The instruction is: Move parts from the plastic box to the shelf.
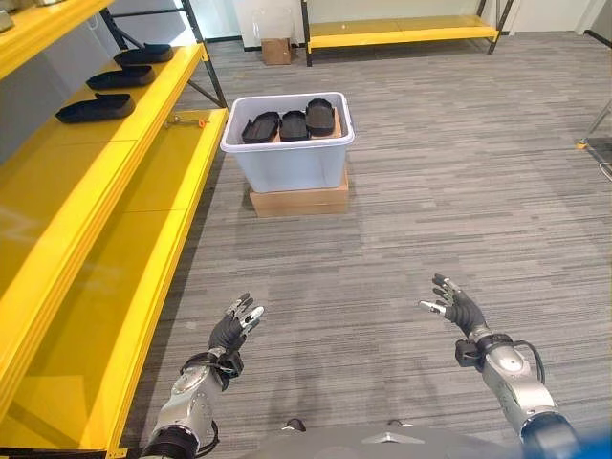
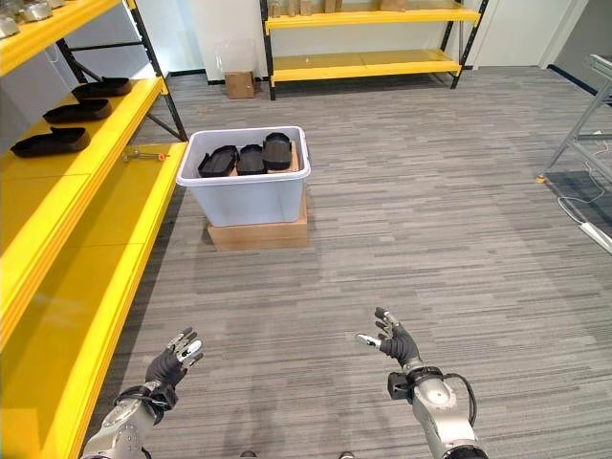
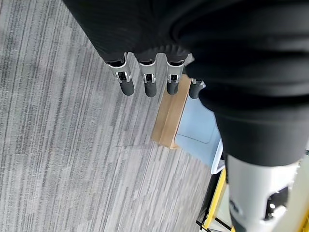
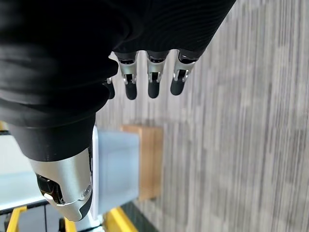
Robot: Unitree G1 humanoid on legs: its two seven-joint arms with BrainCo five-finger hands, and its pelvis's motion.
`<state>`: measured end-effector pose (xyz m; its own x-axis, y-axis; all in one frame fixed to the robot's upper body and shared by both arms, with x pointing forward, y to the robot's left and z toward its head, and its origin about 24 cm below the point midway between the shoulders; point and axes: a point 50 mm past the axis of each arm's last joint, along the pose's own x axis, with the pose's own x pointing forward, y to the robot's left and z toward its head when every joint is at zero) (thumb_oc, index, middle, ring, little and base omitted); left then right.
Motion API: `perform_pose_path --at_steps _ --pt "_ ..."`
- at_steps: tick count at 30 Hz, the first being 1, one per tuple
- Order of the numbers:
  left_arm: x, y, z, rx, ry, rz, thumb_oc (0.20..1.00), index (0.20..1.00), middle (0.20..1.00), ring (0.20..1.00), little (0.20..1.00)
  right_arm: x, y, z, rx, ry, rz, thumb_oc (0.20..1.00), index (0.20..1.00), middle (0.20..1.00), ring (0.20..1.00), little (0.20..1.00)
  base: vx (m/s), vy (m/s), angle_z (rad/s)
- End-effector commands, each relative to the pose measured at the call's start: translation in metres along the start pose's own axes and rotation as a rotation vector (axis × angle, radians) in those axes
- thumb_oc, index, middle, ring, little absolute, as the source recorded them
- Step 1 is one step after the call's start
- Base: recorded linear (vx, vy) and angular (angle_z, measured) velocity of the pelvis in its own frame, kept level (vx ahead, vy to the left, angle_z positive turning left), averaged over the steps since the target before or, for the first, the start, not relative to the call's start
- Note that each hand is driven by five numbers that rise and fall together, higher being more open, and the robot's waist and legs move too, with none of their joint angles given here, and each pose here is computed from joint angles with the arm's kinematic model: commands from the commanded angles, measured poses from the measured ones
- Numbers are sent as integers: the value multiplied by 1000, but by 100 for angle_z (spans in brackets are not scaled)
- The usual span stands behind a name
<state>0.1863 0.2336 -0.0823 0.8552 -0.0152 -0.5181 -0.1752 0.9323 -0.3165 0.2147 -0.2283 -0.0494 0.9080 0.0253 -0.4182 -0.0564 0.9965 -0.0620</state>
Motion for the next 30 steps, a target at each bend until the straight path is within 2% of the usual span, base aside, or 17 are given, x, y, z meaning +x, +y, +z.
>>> perform_pose_path --at_steps 1,14,30 --pt "6 4 29 51 -92 6 1000 1000 1000 1000 1000 11 -8 35 -26 -140 -19 1000 1000 1000 1000 1000 0 0 0" --pt "6 3 24 51 -65 -2 1000 1000 1000 1000 1000 10 -2 34 -82 -133 12 1000 1000 1000 1000 1000 22 60 1" --pt "7 4 29 138 -49 -21 1000 1000 1000 1000 1000 11 7 34 -11 -144 8 1000 1000 1000 1000 1000 53 88 3"
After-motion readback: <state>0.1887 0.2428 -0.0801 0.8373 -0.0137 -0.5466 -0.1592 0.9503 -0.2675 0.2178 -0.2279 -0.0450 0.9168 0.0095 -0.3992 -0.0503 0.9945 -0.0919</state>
